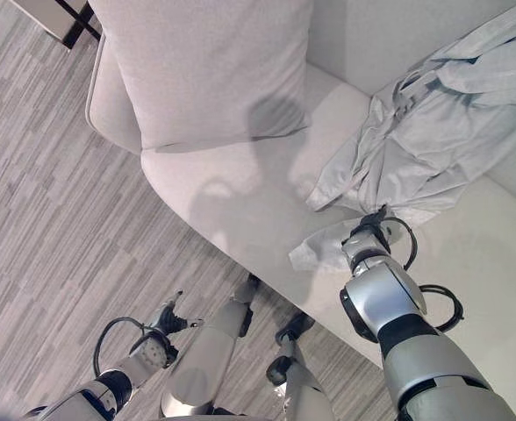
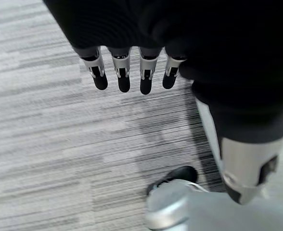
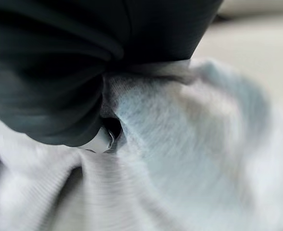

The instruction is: Hang the clothes on the sofa on the clothes rack.

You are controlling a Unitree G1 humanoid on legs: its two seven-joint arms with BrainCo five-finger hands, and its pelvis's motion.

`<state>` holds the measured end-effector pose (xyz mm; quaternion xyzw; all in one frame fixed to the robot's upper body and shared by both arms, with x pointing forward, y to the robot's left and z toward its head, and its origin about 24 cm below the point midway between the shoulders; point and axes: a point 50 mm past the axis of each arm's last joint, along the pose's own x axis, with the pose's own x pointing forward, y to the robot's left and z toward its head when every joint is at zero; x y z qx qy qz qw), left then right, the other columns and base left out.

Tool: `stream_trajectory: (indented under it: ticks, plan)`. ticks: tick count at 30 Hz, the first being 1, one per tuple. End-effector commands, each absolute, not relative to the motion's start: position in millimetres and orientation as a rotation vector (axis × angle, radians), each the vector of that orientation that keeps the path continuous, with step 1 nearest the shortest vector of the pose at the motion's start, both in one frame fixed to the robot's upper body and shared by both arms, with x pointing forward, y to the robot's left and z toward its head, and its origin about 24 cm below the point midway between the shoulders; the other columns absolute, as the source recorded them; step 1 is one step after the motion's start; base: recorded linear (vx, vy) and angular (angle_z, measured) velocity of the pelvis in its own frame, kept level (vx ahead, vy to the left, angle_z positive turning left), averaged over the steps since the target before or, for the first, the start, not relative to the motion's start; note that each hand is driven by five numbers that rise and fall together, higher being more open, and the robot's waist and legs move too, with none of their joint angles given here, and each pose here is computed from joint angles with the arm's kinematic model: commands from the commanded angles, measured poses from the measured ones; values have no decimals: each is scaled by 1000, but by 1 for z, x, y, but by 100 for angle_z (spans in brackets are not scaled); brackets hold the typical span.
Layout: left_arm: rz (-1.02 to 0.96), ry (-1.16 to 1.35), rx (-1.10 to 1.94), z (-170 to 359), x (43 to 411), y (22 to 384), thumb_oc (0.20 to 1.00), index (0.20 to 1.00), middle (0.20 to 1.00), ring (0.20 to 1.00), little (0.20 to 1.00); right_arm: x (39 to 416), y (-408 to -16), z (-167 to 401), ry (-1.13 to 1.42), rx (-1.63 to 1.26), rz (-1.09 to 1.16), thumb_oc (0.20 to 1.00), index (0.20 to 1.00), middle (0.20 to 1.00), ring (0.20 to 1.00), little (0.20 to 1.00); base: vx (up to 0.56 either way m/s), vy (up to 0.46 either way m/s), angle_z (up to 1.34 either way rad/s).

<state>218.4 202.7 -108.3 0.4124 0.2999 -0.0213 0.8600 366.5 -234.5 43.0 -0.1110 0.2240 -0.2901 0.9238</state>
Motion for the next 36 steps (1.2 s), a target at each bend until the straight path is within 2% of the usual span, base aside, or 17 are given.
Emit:
stream_trajectory:
  ticks: [1,3,4,6,8,14,24,29,31,32,33,36]
  plan:
    - [-27,638,910,-107,218,213,1000,1000,1000,1000,1000,353,-173,3,451,277,-443,200,200,200,200,200,-18,24,-4]
    - [37,645,863,-103,221,221,1000,1000,1000,1000,1000,341,-144,9,279,565,-277,200,200,200,200,200,-1,35,-9]
    - [36,653,861,-105,218,221,1000,1000,1000,1000,1000,338,-143,7,286,563,-278,200,200,200,200,200,25,20,-5]
    - [56,649,820,-104,215,224,1000,1000,1000,1000,1000,323,-140,22,147,727,-170,200,200,200,200,200,48,0,-31]
    - [70,615,787,-98,211,234,1000,1000,1000,1000,1000,312,-153,45,-25,855,-107,200,200,200,200,200,97,20,-29]
    - [99,632,761,-95,194,255,1000,1000,1000,1000,1000,314,-155,87,-217,929,-22,200,200,200,200,200,99,35,-32]
    - [23,617,643,-97,177,238,1000,1000,1000,1000,1000,335,-147,199,-582,994,99,200,200,200,200,200,31,4,-3]
    - [32,453,640,-73,202,228,1000,1000,1000,1000,1000,338,-139,255,-707,930,188,200,200,200,200,200,-9,-33,4]
    - [92,279,725,-47,229,225,1000,1000,1000,1000,1000,328,-127,279,-781,882,271,200,200,200,200,200,-33,-61,-2]
    - [92,278,725,-47,230,225,1000,1000,1000,1000,1000,328,-127,279,-782,881,271,200,200,200,200,200,-37,-68,-6]
    - [145,152,821,-28,246,222,1000,1000,1000,1000,1000,320,-117,289,-812,855,329,200,200,200,200,200,-26,-52,-12]
    - [227,-20,905,0,268,215,1000,1000,1000,1000,1000,306,-106,305,-873,816,412,200,200,200,200,200,-29,-46,-13]
